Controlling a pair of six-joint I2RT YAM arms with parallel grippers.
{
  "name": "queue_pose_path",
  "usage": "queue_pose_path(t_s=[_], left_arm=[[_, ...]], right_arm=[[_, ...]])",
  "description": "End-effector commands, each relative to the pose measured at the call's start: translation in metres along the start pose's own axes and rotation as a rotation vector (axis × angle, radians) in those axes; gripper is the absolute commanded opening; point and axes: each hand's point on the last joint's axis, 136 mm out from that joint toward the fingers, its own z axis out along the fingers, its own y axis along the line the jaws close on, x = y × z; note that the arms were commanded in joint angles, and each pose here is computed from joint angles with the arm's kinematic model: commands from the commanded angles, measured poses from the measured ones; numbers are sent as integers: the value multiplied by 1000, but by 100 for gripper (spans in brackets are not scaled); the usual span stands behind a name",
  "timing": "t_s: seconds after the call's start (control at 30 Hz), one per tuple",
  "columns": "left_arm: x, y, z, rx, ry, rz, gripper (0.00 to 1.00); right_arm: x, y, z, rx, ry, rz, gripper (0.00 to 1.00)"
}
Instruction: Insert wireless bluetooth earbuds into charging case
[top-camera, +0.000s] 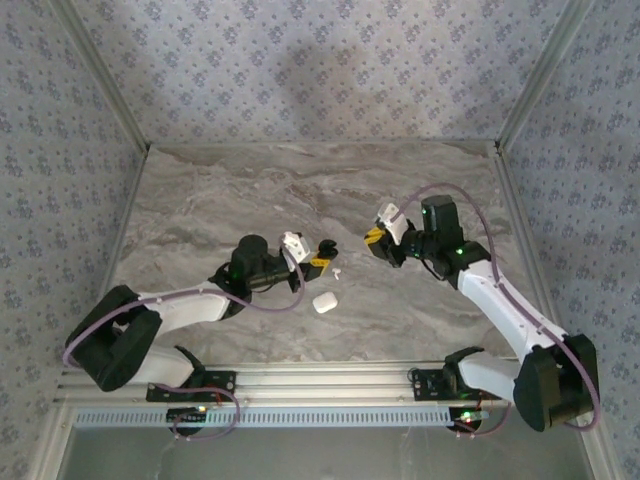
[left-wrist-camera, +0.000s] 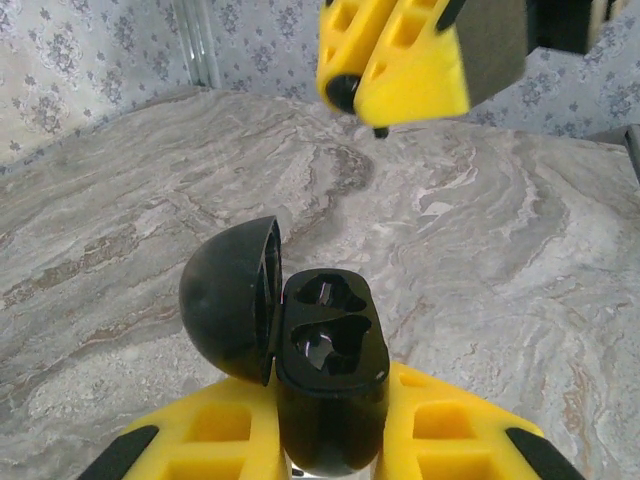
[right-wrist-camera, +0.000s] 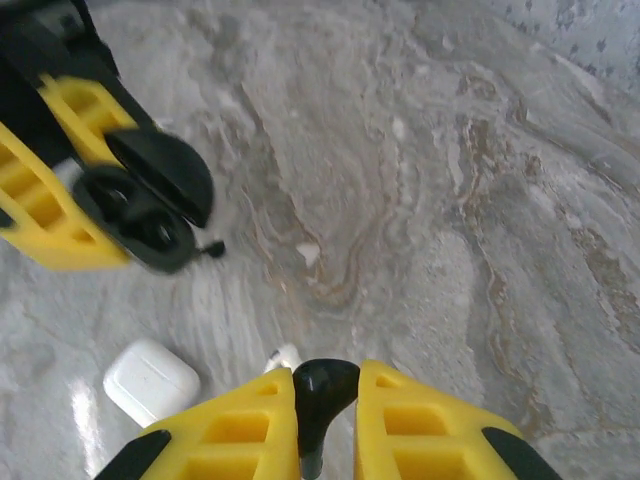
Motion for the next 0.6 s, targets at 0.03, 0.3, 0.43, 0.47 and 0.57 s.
queue_pose_path(t_s=[0.03,0.3,0.43,0.47,0.57], left_arm=[[-33,5,8,-27,-111,63,19],[-46,6,17,-30,-160,64,19],[-52,6,20,-35,-186,61,19],[-53,6,20,-34,-191,60,19],[-56,6,22,-38,-202,59,19]], right_arm=[[-38,5,-12,-27,-193,151,17],[-63,2,-19,-1,-344,263,18],[-67,5,-15,13,-369,280,18],[-67,5,-14,18,-372,284,18],[-67,5,-10,42,-386,298,19]])
